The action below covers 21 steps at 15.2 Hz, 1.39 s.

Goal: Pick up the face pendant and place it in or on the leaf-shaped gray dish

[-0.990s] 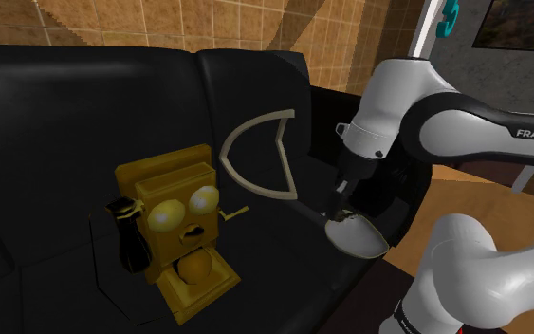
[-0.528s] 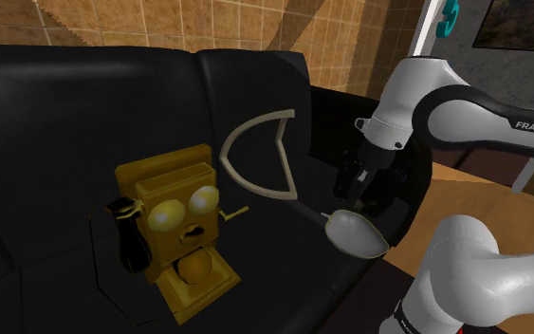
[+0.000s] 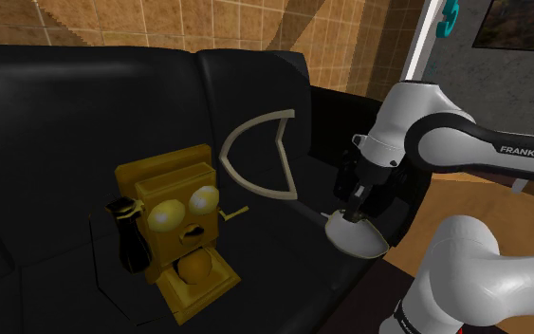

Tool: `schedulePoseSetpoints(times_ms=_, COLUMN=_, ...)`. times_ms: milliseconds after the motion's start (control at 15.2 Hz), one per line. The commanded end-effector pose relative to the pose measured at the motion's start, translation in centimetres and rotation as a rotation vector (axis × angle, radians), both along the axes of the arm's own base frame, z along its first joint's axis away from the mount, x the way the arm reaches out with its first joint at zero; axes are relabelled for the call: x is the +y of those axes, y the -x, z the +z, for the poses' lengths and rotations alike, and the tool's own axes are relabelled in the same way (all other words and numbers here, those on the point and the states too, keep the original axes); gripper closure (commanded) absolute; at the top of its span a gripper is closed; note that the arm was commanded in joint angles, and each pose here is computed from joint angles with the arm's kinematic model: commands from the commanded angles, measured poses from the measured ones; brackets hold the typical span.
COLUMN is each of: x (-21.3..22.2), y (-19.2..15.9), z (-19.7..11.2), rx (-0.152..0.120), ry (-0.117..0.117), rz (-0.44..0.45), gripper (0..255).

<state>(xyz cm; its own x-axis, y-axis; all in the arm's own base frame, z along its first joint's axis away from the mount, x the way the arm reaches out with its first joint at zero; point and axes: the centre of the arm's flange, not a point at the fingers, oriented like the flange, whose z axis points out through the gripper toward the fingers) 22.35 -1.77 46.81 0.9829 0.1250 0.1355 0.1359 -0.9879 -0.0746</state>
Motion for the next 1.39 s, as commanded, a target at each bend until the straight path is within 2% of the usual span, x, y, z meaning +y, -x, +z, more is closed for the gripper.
schedulePoseSetpoints(times_ms=0, x=0.1, y=-0.1, z=-1.0, rx=0.0, ry=0.0, rz=0.0, gripper=255)
schedulePoseSetpoints(times_ms=264, x=0.1, y=-0.1, z=-3.3, rx=0.0, ry=0.0, rz=0.0, gripper=255)
schedulePoseSetpoints(times_ms=792, x=0.0, y=-0.1, z=-3.3, rx=0.0, ry=0.0, rz=0.0, gripper=255)
schedulePoseSetpoints(times_ms=858, x=0.0, y=-0.1, z=-3.3, rx=0.0, ry=0.0, rz=0.0, gripper=0)
schedulePoseSetpoints(times_ms=1188, x=0.0, y=-0.1, z=-3.3, rx=0.0, ry=0.0, rz=0.0, gripper=0)
schedulePoseSetpoints(times_ms=1320, x=-0.2, y=0.3, z=-0.7, rx=0.0, ry=0.0, rz=0.0, gripper=0)
